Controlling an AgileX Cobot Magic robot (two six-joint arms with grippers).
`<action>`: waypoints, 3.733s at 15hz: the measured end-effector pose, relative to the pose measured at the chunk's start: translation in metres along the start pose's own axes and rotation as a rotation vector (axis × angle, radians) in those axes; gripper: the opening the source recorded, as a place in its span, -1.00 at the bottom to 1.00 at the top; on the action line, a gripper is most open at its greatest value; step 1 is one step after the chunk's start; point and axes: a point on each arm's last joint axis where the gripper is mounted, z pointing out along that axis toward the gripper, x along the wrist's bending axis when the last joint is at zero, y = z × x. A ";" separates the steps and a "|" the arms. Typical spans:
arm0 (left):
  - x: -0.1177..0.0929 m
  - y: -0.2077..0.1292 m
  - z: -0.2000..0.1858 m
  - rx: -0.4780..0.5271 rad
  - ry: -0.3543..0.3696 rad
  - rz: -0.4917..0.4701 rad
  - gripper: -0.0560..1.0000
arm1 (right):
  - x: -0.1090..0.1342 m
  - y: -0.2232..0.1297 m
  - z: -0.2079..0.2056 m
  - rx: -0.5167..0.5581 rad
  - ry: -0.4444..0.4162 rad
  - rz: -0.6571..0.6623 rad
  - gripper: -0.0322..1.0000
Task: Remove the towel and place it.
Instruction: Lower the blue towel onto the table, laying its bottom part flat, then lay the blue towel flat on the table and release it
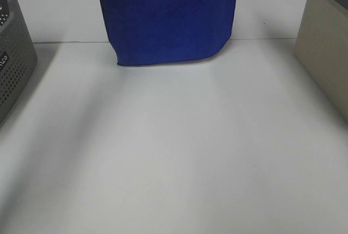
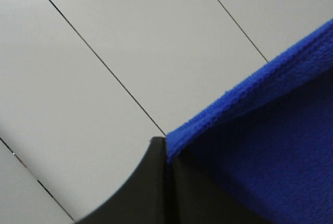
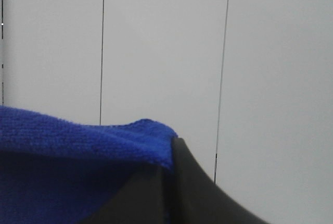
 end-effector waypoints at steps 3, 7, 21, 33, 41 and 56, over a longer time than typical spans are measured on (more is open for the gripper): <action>-0.004 -0.004 0.003 -0.013 0.002 0.019 -0.89 | -0.002 -0.003 0.001 0.002 -0.005 0.000 -0.91; -0.010 -0.015 0.002 0.125 -0.050 0.019 -0.89 | 0.002 -0.018 0.000 0.151 0.041 0.001 -0.91; -0.046 -0.004 -0.062 0.792 -0.582 -0.234 -0.89 | 0.010 -0.038 -0.076 1.134 0.271 -0.112 -0.91; -0.064 -0.015 -0.161 1.097 -0.798 -0.430 -0.89 | 0.015 -0.050 -0.150 1.370 0.331 -0.045 -0.91; -0.070 -0.017 -0.259 1.231 -0.922 -0.609 -0.89 | 0.029 -0.082 -0.240 1.596 0.421 0.103 -0.91; -0.138 -0.086 -0.378 1.717 -1.118 -0.889 -0.89 | 0.049 -0.168 -0.345 2.043 0.489 0.363 -0.91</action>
